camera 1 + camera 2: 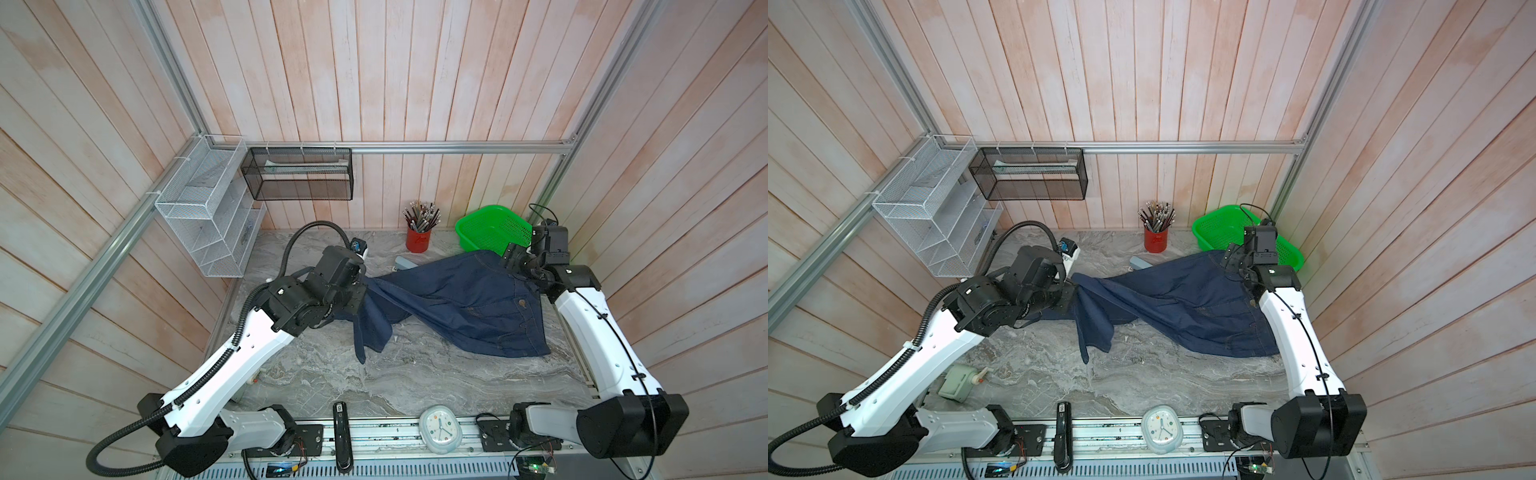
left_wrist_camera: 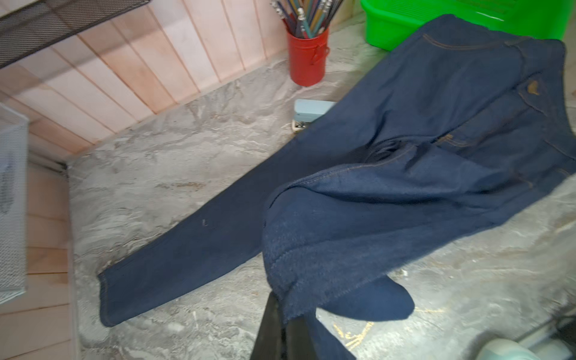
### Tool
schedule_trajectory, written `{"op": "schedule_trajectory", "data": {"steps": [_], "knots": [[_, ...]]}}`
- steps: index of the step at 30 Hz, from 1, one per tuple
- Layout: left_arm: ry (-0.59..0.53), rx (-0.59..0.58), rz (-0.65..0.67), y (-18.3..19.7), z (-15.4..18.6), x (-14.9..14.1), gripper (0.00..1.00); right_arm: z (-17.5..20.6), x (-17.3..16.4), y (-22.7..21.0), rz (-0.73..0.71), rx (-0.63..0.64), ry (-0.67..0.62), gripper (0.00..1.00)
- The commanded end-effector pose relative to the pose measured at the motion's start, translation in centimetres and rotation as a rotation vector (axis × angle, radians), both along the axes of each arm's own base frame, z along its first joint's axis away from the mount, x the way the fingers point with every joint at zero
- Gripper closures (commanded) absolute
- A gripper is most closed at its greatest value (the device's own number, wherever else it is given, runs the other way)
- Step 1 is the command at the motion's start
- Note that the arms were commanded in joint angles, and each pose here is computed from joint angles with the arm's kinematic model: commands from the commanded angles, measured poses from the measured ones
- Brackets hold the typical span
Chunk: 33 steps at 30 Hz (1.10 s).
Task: Fold and stack the trousers
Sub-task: Flatten out the trousers at the center of the table.
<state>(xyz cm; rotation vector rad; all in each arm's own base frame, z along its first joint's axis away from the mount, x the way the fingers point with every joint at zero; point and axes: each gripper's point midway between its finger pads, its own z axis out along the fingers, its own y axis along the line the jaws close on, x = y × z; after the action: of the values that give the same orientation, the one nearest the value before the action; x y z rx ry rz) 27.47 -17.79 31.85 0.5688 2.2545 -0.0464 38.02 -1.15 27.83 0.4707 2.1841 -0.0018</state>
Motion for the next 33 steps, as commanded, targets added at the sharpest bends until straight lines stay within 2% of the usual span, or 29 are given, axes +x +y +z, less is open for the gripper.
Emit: {"op": "schedule_trajectory", "data": {"steps": [1, 8, 12, 15, 17, 19, 20, 22, 24, 27, 28, 29, 30, 31, 33], "knots": [[0.009, 0.132, -0.039, 1.3, -2.3, 0.1, 1.00, 0.0, -0.1, -0.5, -0.003, -0.024, 0.013, 0.14], [0.065, 0.232, -0.196, -0.6, -8.4, -0.5, 1.00, -0.5, -0.1, -0.5, -0.002, -0.027, 0.030, 0.14], [0.009, 0.364, -0.212, -1.8, -9.1, -0.2, 1.00, -0.5, 0.1, -0.5, 0.000, -0.023, 0.028, 0.14], [0.000, 0.382, -0.295, -5.3, -10.0, -0.5, 1.00, -0.4, 0.3, -0.5, -0.001, -0.022, 0.026, 0.14], [0.043, 0.353, -0.352, -7.9, -11.6, -1.0, 0.98, -0.4, 0.4, -0.5, -0.003, -0.024, 0.026, 0.14], [0.085, 0.340, -0.440, -11.1, -13.6, -2.7, 0.94, -0.4, 0.5, -0.5, -0.004, -0.024, 0.025, 0.14], [0.116, 0.335, -0.461, -11.9, -14.7, -3.3, 0.89, -0.2, 0.6, -0.5, -0.003, -0.024, 0.022, 0.14], [0.174, 0.318, -0.473, -12.6, -16.0, -4.0, 0.62, 0.0, 0.6, -0.6, -0.002, -0.025, 0.018, 0.14], [0.191, 0.309, -0.448, -12.1, -16.0, -4.2, 0.50, 0.3, 0.6, -0.6, -0.001, -0.027, 0.014, 0.14], [0.151, 0.234, -0.362, -10.5, -13.0, -3.8, 0.39, 0.8, 0.6, -0.5, 0.003, -0.022, 0.002, 0.14], [0.142, 0.181, -0.325, -9.9, -11.5, -3.6, 0.29, 1.0, 0.7, -0.4, 0.005, -0.016, -0.003, 0.14], [0.133, 0.138, -0.302, -9.3, -10.3, -3.6, 0.13, 1.1, 0.7, -0.3, 0.007, -0.012, -0.007, 0.14], [0.125, 0.072, -0.261, -8.8, -9.0, -3.7, 0.10, 1.3, 0.8, -0.3, 0.009, -0.005, -0.014, 0.14], [0.125, 0.019, -0.237, -8.3, -8.0, -4.2, 0.01, 1.3, 0.9, -0.2, 0.009, 0.001, -0.018, 0.14], [0.159, -0.067, -0.140, -6.4, -7.3, -4.2, 0.00, 1.4, 1.0, 0.0, 0.015, 0.012, -0.025, 0.15]]}}
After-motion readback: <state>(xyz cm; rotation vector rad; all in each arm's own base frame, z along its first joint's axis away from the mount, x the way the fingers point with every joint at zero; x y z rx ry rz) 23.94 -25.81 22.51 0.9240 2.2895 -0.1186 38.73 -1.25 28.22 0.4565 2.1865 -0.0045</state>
